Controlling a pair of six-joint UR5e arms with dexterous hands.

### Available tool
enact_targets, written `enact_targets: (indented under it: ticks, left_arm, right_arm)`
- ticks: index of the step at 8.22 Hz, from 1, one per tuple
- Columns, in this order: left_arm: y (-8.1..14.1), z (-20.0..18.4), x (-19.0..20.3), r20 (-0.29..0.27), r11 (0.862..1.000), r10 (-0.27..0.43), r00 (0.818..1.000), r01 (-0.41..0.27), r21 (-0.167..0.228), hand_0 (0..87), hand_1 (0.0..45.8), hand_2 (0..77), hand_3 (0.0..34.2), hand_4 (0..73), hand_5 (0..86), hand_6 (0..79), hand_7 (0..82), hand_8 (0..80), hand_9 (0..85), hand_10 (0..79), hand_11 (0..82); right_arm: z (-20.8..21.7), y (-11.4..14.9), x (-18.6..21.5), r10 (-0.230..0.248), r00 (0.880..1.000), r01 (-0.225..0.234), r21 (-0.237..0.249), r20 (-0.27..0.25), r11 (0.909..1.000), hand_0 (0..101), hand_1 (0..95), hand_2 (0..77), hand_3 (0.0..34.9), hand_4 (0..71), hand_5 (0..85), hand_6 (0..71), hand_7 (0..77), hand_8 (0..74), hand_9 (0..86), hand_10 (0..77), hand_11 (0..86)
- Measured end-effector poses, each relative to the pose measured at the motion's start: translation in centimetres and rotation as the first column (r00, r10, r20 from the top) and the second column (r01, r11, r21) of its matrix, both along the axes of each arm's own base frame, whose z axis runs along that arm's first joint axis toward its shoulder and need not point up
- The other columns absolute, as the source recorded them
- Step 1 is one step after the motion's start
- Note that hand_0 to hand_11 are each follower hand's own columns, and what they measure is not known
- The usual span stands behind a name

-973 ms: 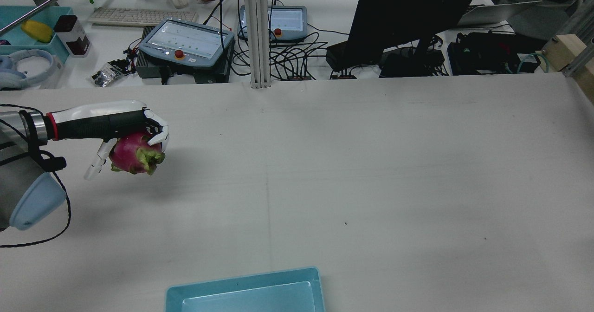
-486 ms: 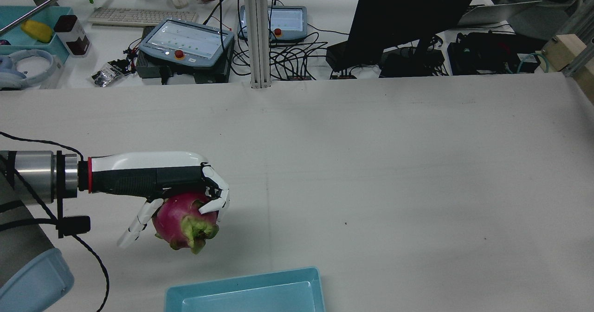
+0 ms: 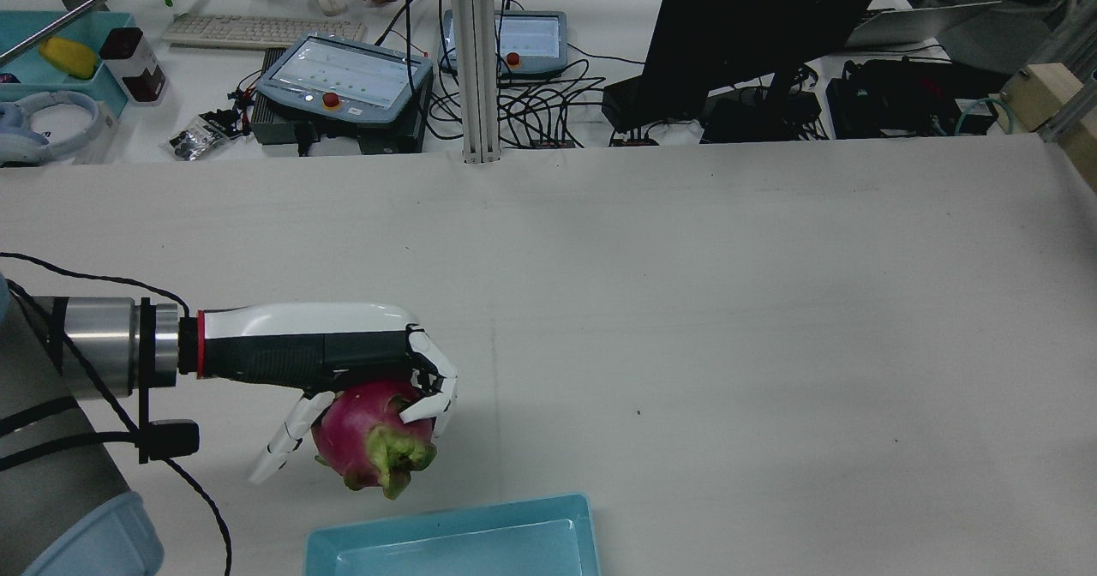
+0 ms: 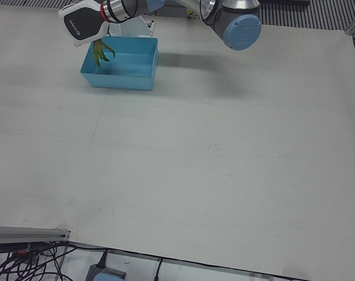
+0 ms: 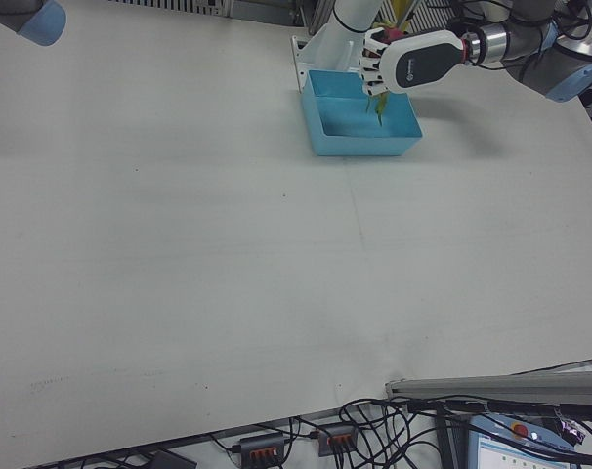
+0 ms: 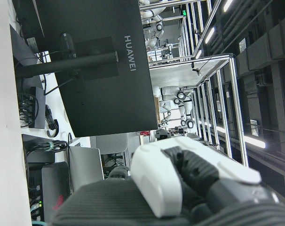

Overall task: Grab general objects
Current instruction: 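Carry the dragon fruit with the left hand over the blue tray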

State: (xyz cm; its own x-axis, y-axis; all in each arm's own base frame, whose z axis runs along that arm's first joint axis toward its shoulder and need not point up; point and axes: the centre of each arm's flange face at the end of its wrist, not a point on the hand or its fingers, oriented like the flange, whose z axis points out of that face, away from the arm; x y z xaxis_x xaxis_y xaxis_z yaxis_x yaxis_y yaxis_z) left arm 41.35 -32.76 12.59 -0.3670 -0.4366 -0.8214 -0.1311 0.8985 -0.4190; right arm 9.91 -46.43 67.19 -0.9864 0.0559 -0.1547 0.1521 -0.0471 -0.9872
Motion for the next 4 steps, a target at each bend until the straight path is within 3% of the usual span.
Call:
enact_targets:
  ticks: [1,4]
  left_arm:
    - [1.9,-1.2,1.3,-0.015,1.000,0.031,0.999,-0.031,0.001,79.9,0.0,1.6,7.8,40.9,66.5,48.0,44.2,40.4,48.5,14.7,62.2]
    - [3.9,-1.3,2.6,-0.008,0.998,0.067,0.998,-0.067,0.006,79.8,0.0,1.6,9.5,43.1,66.5,49.6,43.6,40.4,48.5,14.7,62.7]
  right_arm:
    - [0.0,0.0,0.0,0.000,1.000,0.000,0.000,0.000,1.0000,0,94.9,77.4,0.0,0.0,0.0,0.0,0.0,0.0,0.5,0.0,0.5]
    - [0.0,0.0,0.0,0.000,1.000,0.000,0.001,0.000,1.0000,0,94.9,77.4,0.0,0.0,0.0,0.0,0.0,0.0,0.5,0.0,0.0]
